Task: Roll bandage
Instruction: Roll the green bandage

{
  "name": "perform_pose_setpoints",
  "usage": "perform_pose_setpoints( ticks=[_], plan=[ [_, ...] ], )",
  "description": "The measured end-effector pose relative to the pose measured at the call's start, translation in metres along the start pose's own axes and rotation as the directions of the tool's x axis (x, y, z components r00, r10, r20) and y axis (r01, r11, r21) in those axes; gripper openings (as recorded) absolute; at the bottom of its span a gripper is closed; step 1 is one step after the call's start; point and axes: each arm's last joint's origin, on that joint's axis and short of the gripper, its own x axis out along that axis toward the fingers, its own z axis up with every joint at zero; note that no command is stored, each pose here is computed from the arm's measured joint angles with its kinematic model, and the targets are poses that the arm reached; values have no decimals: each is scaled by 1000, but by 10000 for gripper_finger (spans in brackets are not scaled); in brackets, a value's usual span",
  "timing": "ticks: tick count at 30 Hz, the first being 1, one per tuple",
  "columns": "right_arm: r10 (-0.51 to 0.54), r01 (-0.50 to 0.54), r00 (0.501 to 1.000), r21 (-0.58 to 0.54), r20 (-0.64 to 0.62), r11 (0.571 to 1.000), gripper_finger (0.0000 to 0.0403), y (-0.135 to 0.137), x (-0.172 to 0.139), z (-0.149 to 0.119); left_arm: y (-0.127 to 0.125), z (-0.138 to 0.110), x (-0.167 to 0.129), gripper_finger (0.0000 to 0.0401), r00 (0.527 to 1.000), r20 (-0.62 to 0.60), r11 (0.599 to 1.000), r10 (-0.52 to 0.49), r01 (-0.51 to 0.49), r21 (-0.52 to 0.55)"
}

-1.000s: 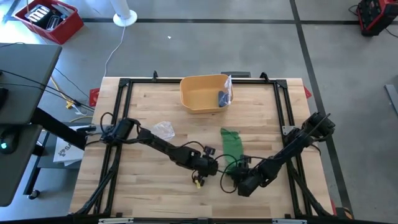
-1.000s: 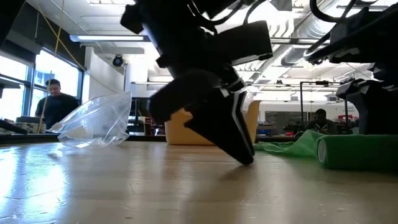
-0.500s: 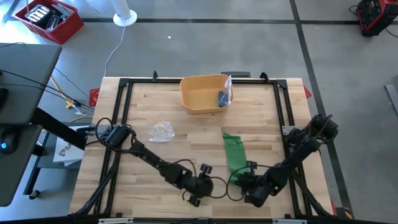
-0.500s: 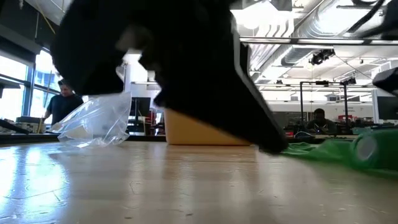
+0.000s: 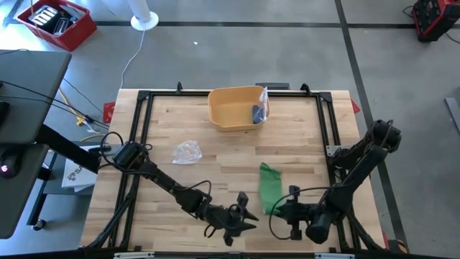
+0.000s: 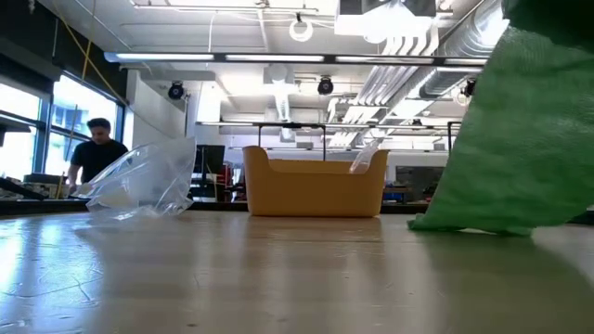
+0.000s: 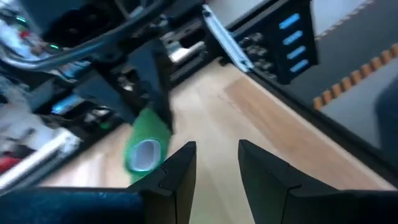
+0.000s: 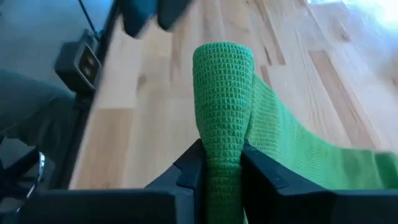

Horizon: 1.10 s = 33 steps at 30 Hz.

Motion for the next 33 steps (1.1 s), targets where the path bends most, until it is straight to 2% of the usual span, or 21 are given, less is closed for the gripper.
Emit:
perform_pose_setpoints(
  ticks=[7,11,15,22,33],
  plan=[
    [2,-1,999,-17,54,1000,62,-2,-3,9,3,7,1,117,995,63,996,82,-80,-28],
    [-4,5,998,-3,57,1000,62,-5,1,12,4,4,3,117,988,46,989,145,-144,-35],
    [-3,5,998,-24,57,1000,62,-6,2,13,7,3,4,117,985,43,985,168,-166,-47],
    [-7,9,998,-29,59,1000,62,-6,3,14,9,2,4,117,970,-1,963,244,-242,-114],
    [0,2,998,-32,56,999,62,-6,3,14,11,-2,5,117,961,-48,931,273,-276,-238]
  ],
)
